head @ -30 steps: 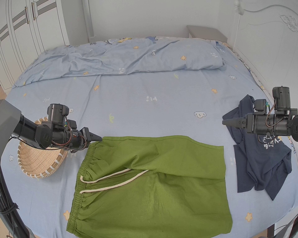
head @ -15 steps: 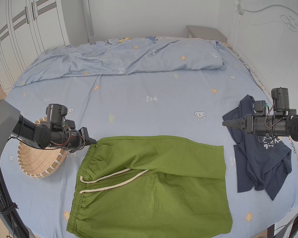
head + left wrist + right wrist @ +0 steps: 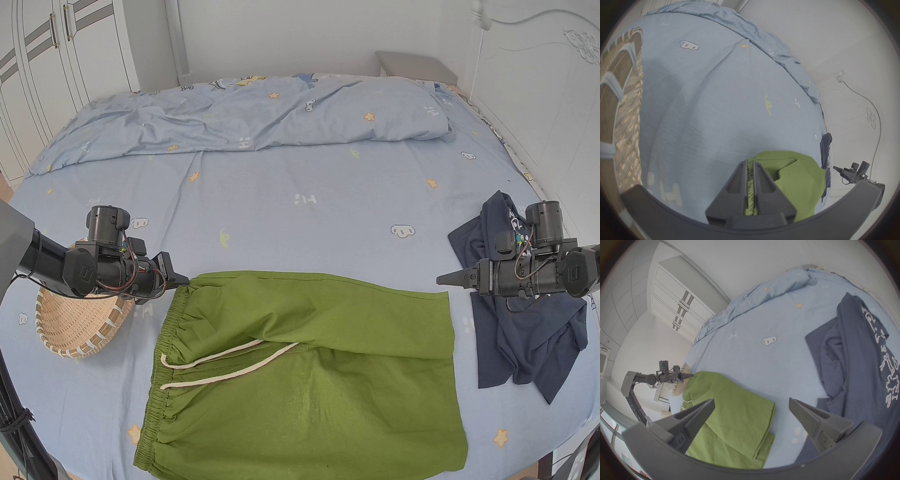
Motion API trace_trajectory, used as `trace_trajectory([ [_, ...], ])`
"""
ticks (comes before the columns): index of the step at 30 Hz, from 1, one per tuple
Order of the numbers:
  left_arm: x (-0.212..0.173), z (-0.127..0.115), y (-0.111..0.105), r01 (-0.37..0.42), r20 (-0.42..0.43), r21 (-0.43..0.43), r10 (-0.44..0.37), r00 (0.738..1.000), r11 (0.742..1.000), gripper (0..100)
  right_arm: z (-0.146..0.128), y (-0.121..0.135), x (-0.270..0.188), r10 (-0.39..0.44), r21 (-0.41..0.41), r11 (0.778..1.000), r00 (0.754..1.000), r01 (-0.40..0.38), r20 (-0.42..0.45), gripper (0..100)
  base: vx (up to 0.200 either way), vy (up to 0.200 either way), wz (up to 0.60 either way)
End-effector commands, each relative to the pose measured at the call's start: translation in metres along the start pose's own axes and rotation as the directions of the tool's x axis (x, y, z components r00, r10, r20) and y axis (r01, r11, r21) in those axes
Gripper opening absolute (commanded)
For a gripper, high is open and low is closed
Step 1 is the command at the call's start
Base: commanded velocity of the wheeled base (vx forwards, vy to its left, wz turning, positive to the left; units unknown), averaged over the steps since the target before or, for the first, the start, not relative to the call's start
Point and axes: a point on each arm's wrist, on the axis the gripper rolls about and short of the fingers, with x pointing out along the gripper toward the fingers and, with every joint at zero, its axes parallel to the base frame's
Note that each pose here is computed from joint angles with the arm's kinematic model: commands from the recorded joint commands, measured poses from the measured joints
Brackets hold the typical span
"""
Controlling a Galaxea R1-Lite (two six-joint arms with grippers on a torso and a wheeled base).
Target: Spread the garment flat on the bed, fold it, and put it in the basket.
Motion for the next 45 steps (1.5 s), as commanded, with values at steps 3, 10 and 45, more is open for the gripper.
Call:
trace_trajectory([
  [3,-0.002,0.001,-0.001,0.001,0.004,0.002,-0.001,1.0,1.0,0,-0.009,-0.003,0.02,0.012,0.011,1.0,0.999,-0.012,-0.053,100,0.0,0.0,0.0],
  [10,-0.002,0.001,-0.001,0.002,0.005,0.002,-0.002,1.0,1.0,0,-0.009,-0.011,0.029,-0.012,0.008,1.0,0.999,0.012,-0.038,100,0.0,0.0,0.0],
  [45,-0.002,0.001,-0.001,-0.002,0.009,0.006,0.002,1.0,1.0,0,-0.004,-0.017,0.044,-0.008,-0.006,1.0,1.0,0.008,-0.013,0,0.0,0.0,0.0],
])
